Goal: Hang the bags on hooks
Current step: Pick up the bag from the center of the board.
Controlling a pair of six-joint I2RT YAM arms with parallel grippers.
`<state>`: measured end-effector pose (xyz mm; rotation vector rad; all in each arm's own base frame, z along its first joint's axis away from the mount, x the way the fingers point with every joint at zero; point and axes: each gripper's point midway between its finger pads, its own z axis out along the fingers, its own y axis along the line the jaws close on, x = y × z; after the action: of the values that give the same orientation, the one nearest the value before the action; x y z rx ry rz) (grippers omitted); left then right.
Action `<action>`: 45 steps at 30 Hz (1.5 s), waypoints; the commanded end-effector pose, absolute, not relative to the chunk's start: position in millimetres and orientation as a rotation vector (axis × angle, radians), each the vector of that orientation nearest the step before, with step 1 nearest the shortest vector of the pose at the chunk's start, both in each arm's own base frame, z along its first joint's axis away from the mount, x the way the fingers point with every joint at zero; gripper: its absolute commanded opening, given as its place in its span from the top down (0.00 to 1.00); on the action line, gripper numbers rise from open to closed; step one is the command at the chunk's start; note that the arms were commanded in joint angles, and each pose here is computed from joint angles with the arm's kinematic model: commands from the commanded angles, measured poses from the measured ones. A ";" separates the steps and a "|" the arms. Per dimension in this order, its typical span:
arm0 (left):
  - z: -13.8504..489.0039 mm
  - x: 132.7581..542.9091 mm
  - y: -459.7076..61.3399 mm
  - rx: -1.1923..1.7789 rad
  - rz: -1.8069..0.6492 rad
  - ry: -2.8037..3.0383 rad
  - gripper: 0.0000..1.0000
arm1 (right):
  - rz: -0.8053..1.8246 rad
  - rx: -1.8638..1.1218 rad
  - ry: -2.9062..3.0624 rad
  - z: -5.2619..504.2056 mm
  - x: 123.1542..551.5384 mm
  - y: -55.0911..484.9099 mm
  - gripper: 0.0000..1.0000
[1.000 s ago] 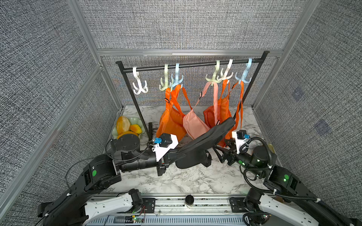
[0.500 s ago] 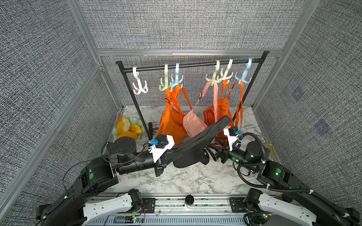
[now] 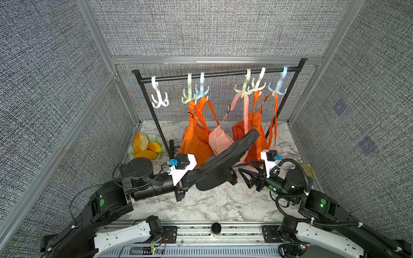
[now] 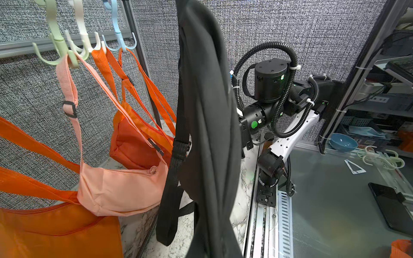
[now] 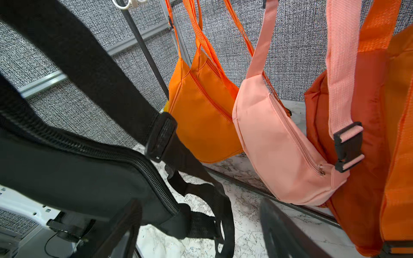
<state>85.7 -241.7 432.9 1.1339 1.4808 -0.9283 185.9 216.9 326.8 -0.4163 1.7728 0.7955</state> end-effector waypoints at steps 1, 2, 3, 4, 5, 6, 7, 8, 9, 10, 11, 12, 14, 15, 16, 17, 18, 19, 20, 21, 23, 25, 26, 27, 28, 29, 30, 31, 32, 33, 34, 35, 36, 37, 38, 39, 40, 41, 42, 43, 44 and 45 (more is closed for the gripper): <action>442.2 89.3 -245.2 1.102 -0.939 1.455 1.00 | 0.818 -0.390 1.717 340.8 191.0 226.6 0.16; 441.6 89.7 -246.1 1.101 -0.940 1.456 1.00 | 0.820 -0.388 1.712 341.0 192.7 230.4 0.17; 441.4 89.6 -246.2 1.100 -0.943 1.456 1.00 | 0.814 -0.379 1.717 338.5 196.6 234.9 0.17; 441.5 89.6 -246.1 1.098 -0.944 1.455 1.00 | 0.810 -0.369 1.715 338.6 198.8 236.2 0.17; 441.3 89.4 -245.8 1.098 -0.944 1.454 1.00 | 0.793 -0.342 1.714 339.4 202.7 234.6 0.18; 440.6 89.6 -245.6 1.096 -0.944 1.456 1.00 | 0.779 -0.317 1.714 340.5 206.0 232.9 0.19; 440.8 89.7 -244.9 1.093 -0.942 1.456 1.00 | 0.766 -0.300 1.711 341.0 208.4 230.8 0.20; 440.4 90.0 -244.2 1.091 -0.939 1.456 1.00 | 0.748 -0.274 1.708 341.6 211.5 227.3 0.23; 440.5 89.6 -243.5 1.090 -0.940 1.455 1.00 | 0.733 -0.248 1.705 342.5 214.0 223.5 0.27; 440.6 89.1 -242.6 1.089 -0.940 1.453 1.00 | 0.725 -0.233 1.700 343.4 215.2 220.9 0.30; 440.5 88.8 -242.1 1.088 -0.941 1.452 1.00 | 0.720 -0.222 1.695 345.1 215.8 218.8 0.32; 440.9 88.5 -241.3 1.085 -0.943 1.450 1.00 | 0.716 -0.218 1.693 346.1 216.3 217.9 0.34; 439.5 88.5 -240.9 1.083 -0.943 1.449 1.00 | 0.705 -0.215 1.690 348.8 217.5 217.1 0.40; 438.8 88.6 -240.0 1.080 -0.940 1.449 1.00 | 0.704 -0.216 1.689 350.4 218.2 218.0 0.44; 438.4 89.1 -240.0 1.077 -0.939 1.448 1.00 | 0.701 -0.218 1.688 351.5 218.9 219.1 0.49; 437.8 88.7 -239.9 1.078 -0.941 1.447 1.00 | 0.699 -0.223 1.685 352.9 219.6 220.6 0.53; 437.5 88.7 -239.9 1.077 -0.941 1.445 1.00 | 0.699 -0.226 1.686 354.0 220.6 222.7 0.57; 437.5 88.3 -239.7 1.077 -0.943 1.444 1.00 | 0.697 -0.231 1.684 355.4 221.3 224.3 0.61; 437.0 88.4 -239.2 1.075 -0.942 1.445 1.00 | 0.693 -0.236 1.683 356.9 222.4 226.1 0.68; 436.5 88.9 -238.2 1.070 -0.939 1.447 1.00 | 0.690 -0.240 1.682 358.5 223.4 227.7 0.79; 435.3 90.6 -235.9 1.056 -0.929 1.452 1.00 | 0.680 -0.235 1.671 362.5 225.3 227.8 0.93; 434.2 93.9 -231.5 1.026 -0.912 1.461 1.00 | 0.671 -0.227 1.650 370.4 226.3 225.5 1.00; 435.1 98.2 -226.1 0.988 -0.891 1.464 1.00 | 0.651 -0.220 1.639 376.1 227.4 222.0 1.00; 437.2 107.3 -216.8 0.916 -0.848 1.476 1.00 | 0.616 -0.222 1.646 375.8 229.5 219.1 1.00; 439.0 117.1 -205.3 0.833 -0.803 1.491 1.00 | 0.602 -0.210 1.628 392.3 230.1 214.4 1.00; 438.9 125.9 -191.1 0.751 -0.751 1.505 1.00 | 0.565 -0.212 1.635 398.4 232.8 211.1 1.00; 438.7 130.1 -180.0 0.695 -0.723 1.514 1.00 | 0.535 -0.217 1.643 403.8 235.3 208.5 1.00; 436.8 132.5 -170.1 0.650 -0.707 1.524 1.00 | 0.503 -0.226 1.654 409.3 238.8 207.6 1.00; 433.0 133.8 -163.1 0.617 -0.699 1.541 1.00 | 0.477 -0.238 1.661 415.2 242.4 207.4 1.00; 427.3 135.2 -159.6 0.598 -0.692 1.561 1.00 | 0.462 -0.251 1.663 419.9 245.9 209.6 1.00; 419.4 137.7 -156.3 0.574 -0.682 1.589 1.00 | 0.461 -0.272 1.655 428.6 248.3 213.3 1.00; 410.8 140.6 -154.0 0.555 -0.666 1.617 1.00 | 0.465 -0.297 1.652 434.8 251.5 219.7 1.00; 405.4 142.5 -150.8 0.533 -0.656 1.635 1.00 | 0.473 -0.325 1.651 439.4 254.1 226.6 1.00; 401.1 144.9 -145.8 0.504 -0.641 1.648 1.00 | 0.482 -0.362 1.655 444.2 257.2 235.9 1.00; 401.0 146.3 -138.4 0.465 -0.633 1.648 1.00 | 0.487 -0.397 1.663 448.1 259.8 245.2 1.00; 403.6 146.1 -130.6 0.429 -0.634 1.638 1.00 | 0.494 -0.432 1.674 448.6 262.5 256.0 1.00; 408.8 144.9 -120.9 0.390 -0.639 1.618 1.00 | 0.508 -0.477 1.684 449.1 265.0 268.8 1.00; 416.1 142.9 -109.1 0.341 -0.651 1.589 1.00 | 0.524 -0.521 1.696 446.7 267.7 282.7 1.00; 422.0 140.9 -99.5 0.304 -0.662 1.563 1.00 | 0.541 -0.555 1.702 446.7 269.7 293.9 1.00; 427.2 138.5 -89.4 0.268 -0.672 1.538 1.00 | 0.563 -0.593 1.710 446.0 272.1 307.7 1.00; 430.2 136.8 -78.6 0.228 -0.677 1.521 1.00 | 0.588 -0.631 1.713 446.1 273.8 321.0 1.00; 430.3 136.4 -71.6 0.203 -0.672 1.519 1.00 | 0.607 -0.663 1.715 445.7 275.5 332.0 1.00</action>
<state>130.5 -94.9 418.6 0.3544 1.5530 -0.6830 283.1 304.6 457.5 -0.5069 1.6881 0.5447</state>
